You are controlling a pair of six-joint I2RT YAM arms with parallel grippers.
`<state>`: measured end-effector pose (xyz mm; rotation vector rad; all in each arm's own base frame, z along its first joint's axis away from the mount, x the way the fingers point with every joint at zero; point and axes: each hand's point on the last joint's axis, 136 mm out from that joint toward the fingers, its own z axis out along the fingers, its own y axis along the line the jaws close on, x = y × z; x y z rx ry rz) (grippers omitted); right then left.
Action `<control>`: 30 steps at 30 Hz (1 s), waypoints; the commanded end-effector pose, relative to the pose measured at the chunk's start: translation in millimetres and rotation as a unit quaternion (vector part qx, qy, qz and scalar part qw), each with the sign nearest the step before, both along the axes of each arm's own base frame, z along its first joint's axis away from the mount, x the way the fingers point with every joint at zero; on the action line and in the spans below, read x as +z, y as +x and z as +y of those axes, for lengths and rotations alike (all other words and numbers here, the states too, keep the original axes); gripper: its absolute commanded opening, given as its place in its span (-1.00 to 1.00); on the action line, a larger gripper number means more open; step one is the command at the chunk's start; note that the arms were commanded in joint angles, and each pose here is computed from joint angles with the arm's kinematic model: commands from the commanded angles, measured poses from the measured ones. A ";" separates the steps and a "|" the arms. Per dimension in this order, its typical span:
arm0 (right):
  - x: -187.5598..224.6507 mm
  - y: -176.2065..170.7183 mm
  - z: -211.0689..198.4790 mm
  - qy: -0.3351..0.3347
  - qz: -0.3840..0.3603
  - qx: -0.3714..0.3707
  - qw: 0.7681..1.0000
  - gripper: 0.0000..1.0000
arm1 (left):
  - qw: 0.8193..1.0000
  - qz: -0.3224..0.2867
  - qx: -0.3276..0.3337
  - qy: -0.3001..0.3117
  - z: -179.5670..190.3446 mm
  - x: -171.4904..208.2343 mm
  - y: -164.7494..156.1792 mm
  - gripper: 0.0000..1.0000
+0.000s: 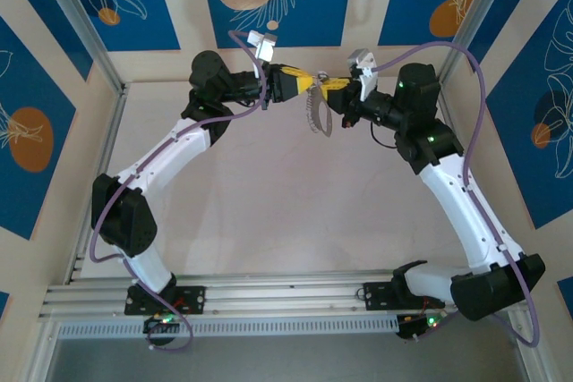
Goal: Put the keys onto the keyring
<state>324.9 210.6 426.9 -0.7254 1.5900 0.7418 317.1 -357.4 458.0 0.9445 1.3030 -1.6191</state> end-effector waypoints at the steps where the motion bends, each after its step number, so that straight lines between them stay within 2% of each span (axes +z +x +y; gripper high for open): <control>1: 13.6 2.1 -15.6 0.012 -0.018 -0.033 0.999 -1.00 | 0.999 -0.030 -0.016 -0.009 3.9 12.8 -15.0 -1.00; 18: 13.6 -1.0 10.3 -0.005 -0.019 0.007 1.000 -1.00 | 0.999 -0.029 -0.019 -0.009 1.6 11.2 -14.6 -1.00; 30: 16.1 10.4 -2.1 -0.008 -0.020 -0.033 0.999 -1.00 | 0.999 -0.028 -0.018 -0.007 0.4 8.8 -14.4 -1.00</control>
